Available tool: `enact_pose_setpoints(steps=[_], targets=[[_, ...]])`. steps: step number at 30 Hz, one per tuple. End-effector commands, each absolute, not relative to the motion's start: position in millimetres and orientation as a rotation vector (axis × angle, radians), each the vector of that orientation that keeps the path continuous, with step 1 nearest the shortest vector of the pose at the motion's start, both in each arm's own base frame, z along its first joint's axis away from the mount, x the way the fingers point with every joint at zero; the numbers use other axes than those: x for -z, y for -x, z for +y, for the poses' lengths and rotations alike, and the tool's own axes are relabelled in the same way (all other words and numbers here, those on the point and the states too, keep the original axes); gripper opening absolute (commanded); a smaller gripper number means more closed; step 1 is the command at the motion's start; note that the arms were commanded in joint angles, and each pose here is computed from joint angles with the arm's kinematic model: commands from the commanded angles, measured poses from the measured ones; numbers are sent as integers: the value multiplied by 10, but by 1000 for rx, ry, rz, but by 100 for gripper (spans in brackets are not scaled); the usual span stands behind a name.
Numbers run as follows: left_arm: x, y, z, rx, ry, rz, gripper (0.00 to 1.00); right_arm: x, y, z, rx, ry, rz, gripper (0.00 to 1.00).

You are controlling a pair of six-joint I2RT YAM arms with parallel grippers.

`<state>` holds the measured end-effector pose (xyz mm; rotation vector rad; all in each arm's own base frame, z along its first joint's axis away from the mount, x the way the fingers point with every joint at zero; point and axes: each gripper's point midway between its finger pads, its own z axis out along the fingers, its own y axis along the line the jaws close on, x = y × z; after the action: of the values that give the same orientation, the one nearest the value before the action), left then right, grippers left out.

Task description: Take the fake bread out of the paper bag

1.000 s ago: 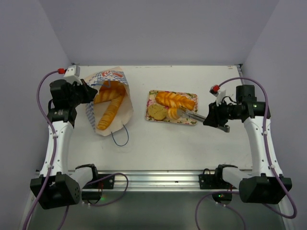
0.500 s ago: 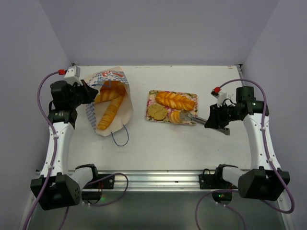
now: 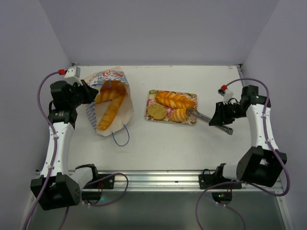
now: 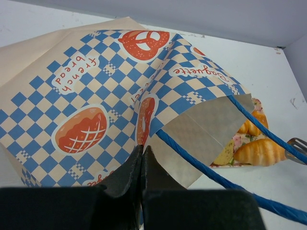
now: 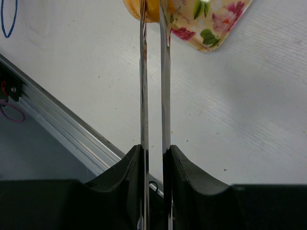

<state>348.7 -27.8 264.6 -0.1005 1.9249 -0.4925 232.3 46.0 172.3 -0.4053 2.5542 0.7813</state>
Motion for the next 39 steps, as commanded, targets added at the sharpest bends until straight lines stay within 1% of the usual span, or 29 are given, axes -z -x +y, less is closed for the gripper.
enact_pose_setpoints(steps=[1, 9, 11, 13, 16, 17, 21, 32, 39], targets=[[-2781, -3511, -291, 505, 76, 1871, 0, -1666, -2451, 371, -806, 396, 2531, 10], [-2736, -3515, -298, 511, 82, 1878, 0, -1441, -2549, 259, -943, 293, 2563, 20], [-2738, -3518, -296, 509, 79, 1878, 0, -1405, -2570, 253, -970, 279, 2566, 25], [-2726, -3520, -290, 508, 82, 1881, 0, -1407, -2605, 231, -975, 272, 2559, 29], [-2713, -3531, -291, 509, 83, 1885, 0, -1398, -2631, 197, -971, 270, 2559, 32], [-2706, -3530, -291, 509, 84, 1887, 0, -1400, -2631, 184, -964, 271, 2559, 35], [-2692, -3537, -283, 507, 88, 1889, 0, -1423, -2648, 108, -948, 251, 2545, 39], [-2697, -3553, -282, 509, 88, 1892, 0, -1562, -2728, -5, -934, 279, 2507, 43], [-2685, -3555, -286, 512, 86, 1896, 0, -1674, -2762, -12, -918, 325, 2472, 40]])
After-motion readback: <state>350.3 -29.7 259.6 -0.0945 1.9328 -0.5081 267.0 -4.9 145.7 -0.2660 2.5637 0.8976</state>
